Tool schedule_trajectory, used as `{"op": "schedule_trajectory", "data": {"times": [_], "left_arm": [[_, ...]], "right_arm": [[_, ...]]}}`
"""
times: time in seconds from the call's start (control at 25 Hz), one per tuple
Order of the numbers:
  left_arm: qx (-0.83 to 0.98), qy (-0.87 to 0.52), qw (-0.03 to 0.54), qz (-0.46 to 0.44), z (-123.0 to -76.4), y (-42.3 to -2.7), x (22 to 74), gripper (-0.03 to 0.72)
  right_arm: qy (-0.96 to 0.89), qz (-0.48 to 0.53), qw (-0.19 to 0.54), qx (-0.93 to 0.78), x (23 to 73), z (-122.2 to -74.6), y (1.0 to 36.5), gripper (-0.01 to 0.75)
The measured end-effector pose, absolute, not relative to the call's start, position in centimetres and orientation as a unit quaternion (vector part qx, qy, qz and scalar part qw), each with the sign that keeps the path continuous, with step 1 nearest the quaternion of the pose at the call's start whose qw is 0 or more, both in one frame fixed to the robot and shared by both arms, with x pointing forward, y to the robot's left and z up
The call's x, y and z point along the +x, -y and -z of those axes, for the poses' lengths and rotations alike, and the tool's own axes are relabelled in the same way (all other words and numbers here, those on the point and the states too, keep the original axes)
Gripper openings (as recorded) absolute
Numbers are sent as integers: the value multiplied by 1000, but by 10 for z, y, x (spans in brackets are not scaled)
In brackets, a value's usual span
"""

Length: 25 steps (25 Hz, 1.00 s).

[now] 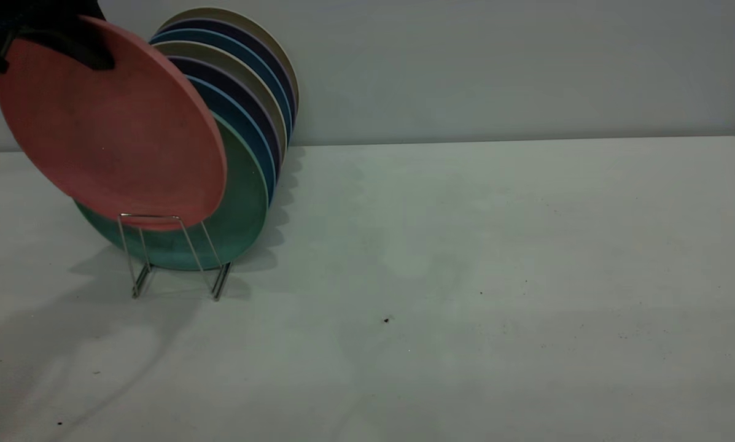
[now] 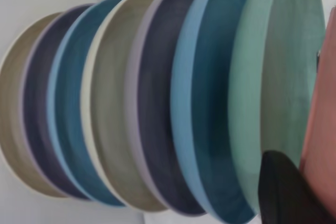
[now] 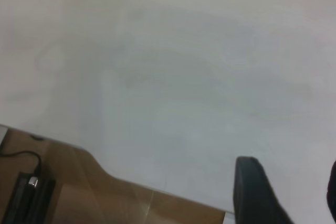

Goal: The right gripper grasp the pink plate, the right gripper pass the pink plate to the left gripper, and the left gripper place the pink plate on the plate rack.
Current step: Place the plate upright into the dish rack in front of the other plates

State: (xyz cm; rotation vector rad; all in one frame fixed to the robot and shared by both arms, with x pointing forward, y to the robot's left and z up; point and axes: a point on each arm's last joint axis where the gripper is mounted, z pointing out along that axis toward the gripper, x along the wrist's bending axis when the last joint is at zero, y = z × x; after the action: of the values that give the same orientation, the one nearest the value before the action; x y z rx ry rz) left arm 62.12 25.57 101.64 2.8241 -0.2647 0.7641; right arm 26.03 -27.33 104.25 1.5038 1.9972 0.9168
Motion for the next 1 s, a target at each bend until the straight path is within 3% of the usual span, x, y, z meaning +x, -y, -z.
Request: {"op": "schedule_trajectory", "data": {"times": [0.56, 1.0], "left_arm": [[968, 62, 108, -219, -979, -255, 632, 115], [972, 9, 121, -203, -979, -255, 631, 354]], "right_arm": [[-729, -331, 240, 549, 260, -1042, 274, 358], [-729, -331, 240, 549, 260, -1042, 274, 358]]}}
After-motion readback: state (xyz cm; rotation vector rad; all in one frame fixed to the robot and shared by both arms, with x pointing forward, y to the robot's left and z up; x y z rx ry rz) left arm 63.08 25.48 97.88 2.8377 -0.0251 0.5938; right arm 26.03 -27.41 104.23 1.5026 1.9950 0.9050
